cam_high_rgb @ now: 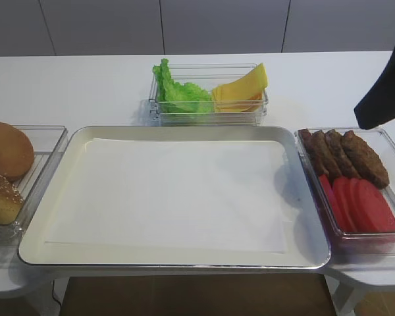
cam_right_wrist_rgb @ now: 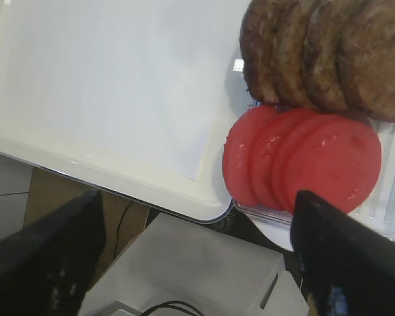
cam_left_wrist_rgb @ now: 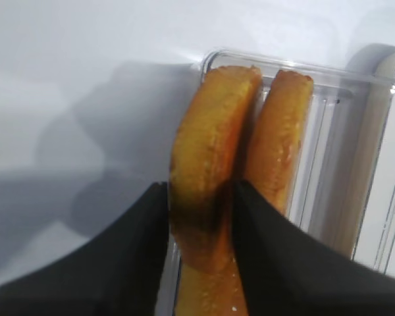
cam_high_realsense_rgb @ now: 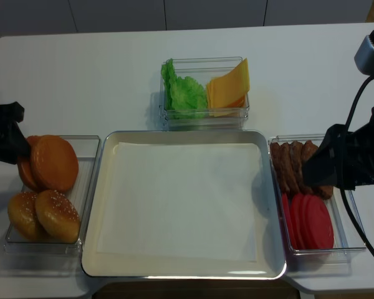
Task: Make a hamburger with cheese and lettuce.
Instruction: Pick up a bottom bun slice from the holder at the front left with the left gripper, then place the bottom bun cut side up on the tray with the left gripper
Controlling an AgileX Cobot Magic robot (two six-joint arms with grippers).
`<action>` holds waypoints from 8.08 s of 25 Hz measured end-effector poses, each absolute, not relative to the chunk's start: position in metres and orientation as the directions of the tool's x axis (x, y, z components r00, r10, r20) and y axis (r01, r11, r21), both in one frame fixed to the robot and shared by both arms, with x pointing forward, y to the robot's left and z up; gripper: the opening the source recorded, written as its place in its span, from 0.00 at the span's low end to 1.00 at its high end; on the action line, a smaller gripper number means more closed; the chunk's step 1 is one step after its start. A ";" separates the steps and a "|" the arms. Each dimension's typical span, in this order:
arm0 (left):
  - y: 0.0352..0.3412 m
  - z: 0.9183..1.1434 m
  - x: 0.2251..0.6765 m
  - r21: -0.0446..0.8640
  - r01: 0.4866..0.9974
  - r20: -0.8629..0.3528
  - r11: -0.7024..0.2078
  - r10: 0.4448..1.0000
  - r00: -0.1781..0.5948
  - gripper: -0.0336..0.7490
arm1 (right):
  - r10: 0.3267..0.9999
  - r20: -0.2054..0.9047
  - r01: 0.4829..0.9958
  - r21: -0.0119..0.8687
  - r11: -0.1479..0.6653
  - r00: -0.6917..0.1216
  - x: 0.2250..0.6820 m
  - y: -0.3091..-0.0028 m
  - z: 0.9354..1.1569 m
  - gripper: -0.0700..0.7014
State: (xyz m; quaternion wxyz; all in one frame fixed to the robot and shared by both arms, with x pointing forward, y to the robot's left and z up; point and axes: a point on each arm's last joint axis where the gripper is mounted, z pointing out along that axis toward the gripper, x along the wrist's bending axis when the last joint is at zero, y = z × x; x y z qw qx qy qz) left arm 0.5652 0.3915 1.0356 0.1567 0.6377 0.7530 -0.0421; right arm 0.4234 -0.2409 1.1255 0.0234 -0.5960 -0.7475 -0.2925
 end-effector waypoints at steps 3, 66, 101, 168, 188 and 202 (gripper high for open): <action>0.392 1.036 0.565 0.137 0.974 -0.290 0.183 0.947 -0.138 0.36 | 0.877 0.384 0.905 0.409 0.119 -0.289 0.423 -0.241 1.125 0.99; 0.383 1.075 0.549 0.246 0.947 -0.298 0.207 0.946 -0.129 0.23 | 0.872 0.396 0.905 0.409 0.113 -0.288 0.423 -0.240 1.126 0.99; 0.332 1.105 0.540 0.333 0.942 -0.250 0.038 0.967 0.049 0.23 | 0.877 0.383 0.905 0.409 0.118 -0.288 0.423 -0.241 1.125 0.99; 0.083 1.083 0.546 0.328 0.429 0.361 -0.842 0.531 0.767 0.20 | 0.973 0.153 0.923 0.369 0.105 -0.171 0.426 -0.265 1.117 0.99; 0.067 1.066 0.540 0.263 0.392 0.351 -0.881 0.466 0.812 0.20 | 0.974 0.152 0.924 0.368 0.101 -0.167 0.426 -0.265 1.117 0.99; 0.068 1.065 0.539 0.250 0.401 0.339 -0.881 0.467 0.816 0.20 | 0.973 0.160 0.924 0.369 0.099 -0.168 0.426 -0.264 1.117 0.99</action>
